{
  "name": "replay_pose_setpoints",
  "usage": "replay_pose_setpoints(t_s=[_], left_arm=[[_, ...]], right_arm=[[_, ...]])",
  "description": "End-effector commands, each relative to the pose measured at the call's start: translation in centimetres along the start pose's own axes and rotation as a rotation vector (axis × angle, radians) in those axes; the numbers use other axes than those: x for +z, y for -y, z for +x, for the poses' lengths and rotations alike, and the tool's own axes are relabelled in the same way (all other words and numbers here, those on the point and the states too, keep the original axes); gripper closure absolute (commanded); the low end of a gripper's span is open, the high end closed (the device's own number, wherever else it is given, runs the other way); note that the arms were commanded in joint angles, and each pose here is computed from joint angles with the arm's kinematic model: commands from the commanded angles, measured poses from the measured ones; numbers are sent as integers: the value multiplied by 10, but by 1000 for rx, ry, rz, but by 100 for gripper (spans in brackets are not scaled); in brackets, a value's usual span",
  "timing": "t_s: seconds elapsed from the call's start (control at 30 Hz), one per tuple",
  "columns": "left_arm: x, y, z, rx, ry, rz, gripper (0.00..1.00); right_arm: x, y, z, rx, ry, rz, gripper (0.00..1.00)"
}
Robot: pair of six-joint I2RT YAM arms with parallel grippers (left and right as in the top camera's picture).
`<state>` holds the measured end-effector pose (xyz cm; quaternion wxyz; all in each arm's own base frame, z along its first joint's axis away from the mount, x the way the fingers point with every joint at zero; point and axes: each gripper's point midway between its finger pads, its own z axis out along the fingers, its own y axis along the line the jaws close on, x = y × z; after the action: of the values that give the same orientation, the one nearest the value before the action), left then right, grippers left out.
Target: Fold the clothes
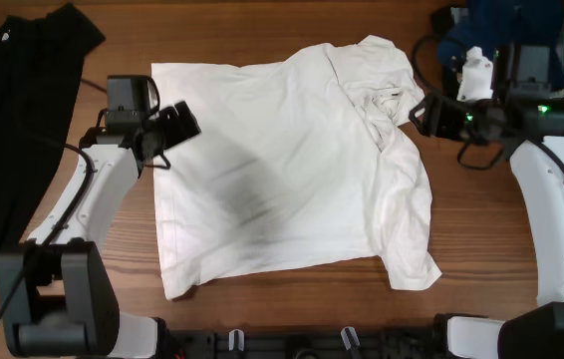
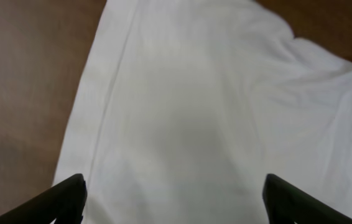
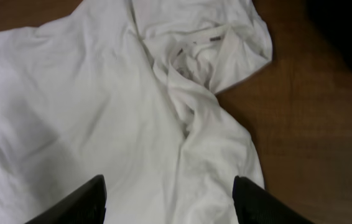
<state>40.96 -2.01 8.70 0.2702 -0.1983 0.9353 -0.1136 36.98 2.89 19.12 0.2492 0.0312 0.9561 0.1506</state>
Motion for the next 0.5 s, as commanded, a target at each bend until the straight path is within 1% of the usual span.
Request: replay_pose_setpoints(t_s=[0.0,0.1,0.3,0.37,0.47], left_arm=[[24,-13,-35,82,109,-59,14],[44,-13,-67,68,120,-67,14],[62,20,-153,210,142,-69,14],[72,22,-169,231,155,-90,15],[91,15,-170,238,150,-107,18]], right_arm=[[-2,-20,-18,-82,67,-40,34],[-2,-25,-21,-102,80,-47,34],[-1,-24,-19,-99,72,-46,34],[-1,-24,-19,-100,72,-46,34],[-1,-24,-19,-100,72,-46,34]])
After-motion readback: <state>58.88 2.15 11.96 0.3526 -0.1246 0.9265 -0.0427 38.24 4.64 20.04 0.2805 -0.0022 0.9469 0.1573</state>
